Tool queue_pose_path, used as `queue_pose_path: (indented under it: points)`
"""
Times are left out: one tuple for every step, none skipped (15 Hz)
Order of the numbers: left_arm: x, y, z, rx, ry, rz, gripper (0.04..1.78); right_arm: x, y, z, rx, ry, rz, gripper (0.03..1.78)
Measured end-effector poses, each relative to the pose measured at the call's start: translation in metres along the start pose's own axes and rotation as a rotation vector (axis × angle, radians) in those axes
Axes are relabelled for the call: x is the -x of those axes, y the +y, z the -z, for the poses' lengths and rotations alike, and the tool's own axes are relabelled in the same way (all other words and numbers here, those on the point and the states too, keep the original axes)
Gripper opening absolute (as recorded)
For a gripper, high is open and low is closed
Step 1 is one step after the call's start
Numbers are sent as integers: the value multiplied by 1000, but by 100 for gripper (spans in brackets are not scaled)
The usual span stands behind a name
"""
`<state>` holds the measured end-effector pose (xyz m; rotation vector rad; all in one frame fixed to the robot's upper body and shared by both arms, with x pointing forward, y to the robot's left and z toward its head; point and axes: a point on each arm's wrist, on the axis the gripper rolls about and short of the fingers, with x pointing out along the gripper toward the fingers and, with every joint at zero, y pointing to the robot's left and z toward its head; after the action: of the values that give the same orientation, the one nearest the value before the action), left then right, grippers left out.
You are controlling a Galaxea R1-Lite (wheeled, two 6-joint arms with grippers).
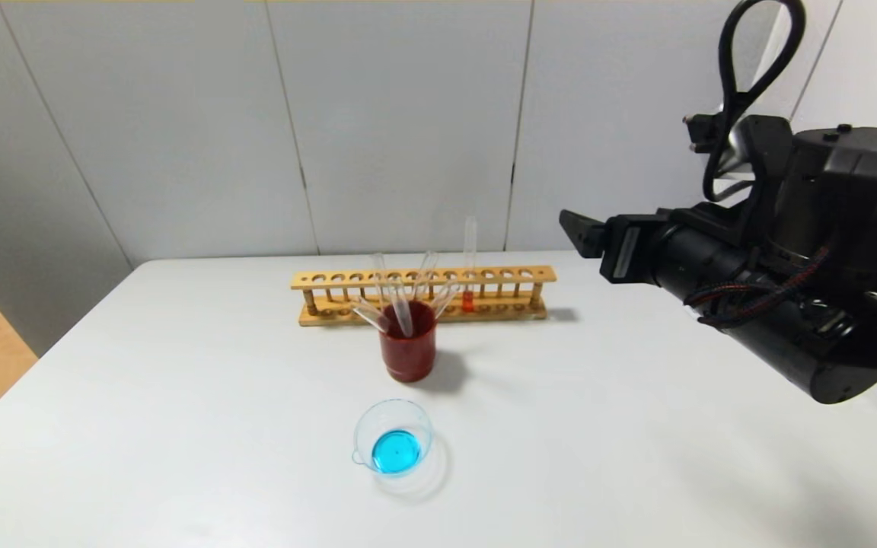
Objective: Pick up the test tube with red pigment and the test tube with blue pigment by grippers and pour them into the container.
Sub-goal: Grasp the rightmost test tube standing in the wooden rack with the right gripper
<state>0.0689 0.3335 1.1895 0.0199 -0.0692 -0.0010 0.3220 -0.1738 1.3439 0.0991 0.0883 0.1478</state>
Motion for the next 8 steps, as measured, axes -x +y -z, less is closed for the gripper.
queue_pose_path:
  points:
    - [0,0,0,0,0,0,171,4,-3,-2,-2,-7,3,174]
    - [0,0,0,0,0,0,171,8,-5,-3,-1,-13,4,174]
    - [0,0,0,0,0,0,171,13,-8,-4,0,-15,4,174]
    - [0,0,0,0,0,0,171,17,-10,-4,-1,-18,5,174]
    - [0,0,0,0,0,0,171,20,-13,-5,-3,-21,7,174]
    - [0,0,0,0,0,0,171,23,-15,-5,-4,-24,11,174]
    - [0,0,0,0,0,0,171,24,-17,-6,-5,-27,17,174]
    - [0,0,0,0,0,0,171,26,-18,-7,-3,-33,28,174]
